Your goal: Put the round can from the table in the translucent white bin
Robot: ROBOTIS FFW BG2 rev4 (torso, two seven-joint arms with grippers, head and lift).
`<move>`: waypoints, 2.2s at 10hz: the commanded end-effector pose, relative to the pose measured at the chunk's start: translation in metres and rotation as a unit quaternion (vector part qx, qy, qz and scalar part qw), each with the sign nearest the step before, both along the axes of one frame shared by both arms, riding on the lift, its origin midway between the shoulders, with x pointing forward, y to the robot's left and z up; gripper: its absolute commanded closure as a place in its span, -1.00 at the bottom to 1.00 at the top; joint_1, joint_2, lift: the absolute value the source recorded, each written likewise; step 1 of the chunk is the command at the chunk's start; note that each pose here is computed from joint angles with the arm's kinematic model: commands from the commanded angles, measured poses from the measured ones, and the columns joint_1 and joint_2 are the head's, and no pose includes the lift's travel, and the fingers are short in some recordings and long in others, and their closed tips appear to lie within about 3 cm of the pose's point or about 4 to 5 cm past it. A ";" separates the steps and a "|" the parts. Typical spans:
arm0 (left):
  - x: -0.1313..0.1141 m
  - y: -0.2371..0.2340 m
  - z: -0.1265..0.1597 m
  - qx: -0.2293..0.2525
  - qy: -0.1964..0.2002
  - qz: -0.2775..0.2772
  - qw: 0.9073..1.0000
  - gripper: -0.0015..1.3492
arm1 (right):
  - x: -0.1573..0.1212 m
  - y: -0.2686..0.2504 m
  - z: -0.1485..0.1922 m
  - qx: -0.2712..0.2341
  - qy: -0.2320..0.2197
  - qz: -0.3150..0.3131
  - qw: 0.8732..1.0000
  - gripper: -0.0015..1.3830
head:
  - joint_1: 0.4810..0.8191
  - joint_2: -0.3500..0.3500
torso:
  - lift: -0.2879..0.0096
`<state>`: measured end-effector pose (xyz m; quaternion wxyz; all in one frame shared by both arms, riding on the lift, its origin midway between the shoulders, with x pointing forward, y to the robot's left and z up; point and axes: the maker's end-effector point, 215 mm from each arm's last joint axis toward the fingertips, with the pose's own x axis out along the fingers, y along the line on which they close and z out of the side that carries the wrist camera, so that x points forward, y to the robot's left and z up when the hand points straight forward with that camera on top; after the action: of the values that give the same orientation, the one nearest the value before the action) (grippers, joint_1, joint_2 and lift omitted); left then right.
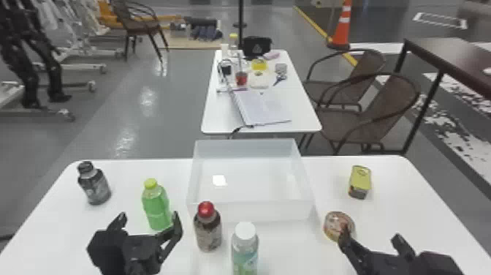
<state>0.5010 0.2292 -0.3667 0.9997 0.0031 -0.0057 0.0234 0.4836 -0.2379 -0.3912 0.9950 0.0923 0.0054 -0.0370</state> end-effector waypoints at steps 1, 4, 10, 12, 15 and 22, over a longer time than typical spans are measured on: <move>0.000 0.000 0.000 -0.002 0.000 0.000 1.000 -0.84 | -0.003 -0.016 -0.014 -0.007 0.011 -0.013 1.000 -0.82 | -0.60 0.00 | 0.26; 0.000 0.000 -0.001 -0.003 0.001 0.001 1.000 -0.84 | -0.013 -0.038 -0.046 -0.012 0.038 -0.042 0.998 -0.82 | -0.60 0.00 | 0.26; -0.001 0.001 -0.001 -0.004 0.002 0.002 1.000 -0.84 | 0.019 -0.029 -0.081 -0.014 0.069 0.019 0.997 -0.82 | -0.60 0.00 | 0.26; -0.001 0.001 -0.001 -0.005 0.001 0.002 1.000 -0.84 | 0.029 -0.019 -0.092 -0.017 0.084 0.038 0.996 -0.82 | -0.60 0.00 | 0.26; 0.000 0.002 -0.001 -0.007 0.001 0.003 1.000 -0.84 | 0.039 -0.010 -0.098 -0.020 0.096 0.056 0.994 -0.82 | -0.60 0.00 | 0.26; 0.002 0.002 0.002 -0.012 -0.004 0.002 1.000 -0.84 | 0.073 0.003 -0.097 -0.050 0.104 0.092 0.989 -0.82 | -0.60 0.00 | 0.26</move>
<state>0.5023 0.2315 -0.3655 0.9996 -0.0072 -0.0084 0.0253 0.5526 -0.2350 -0.4892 0.9917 0.0391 0.1135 0.0451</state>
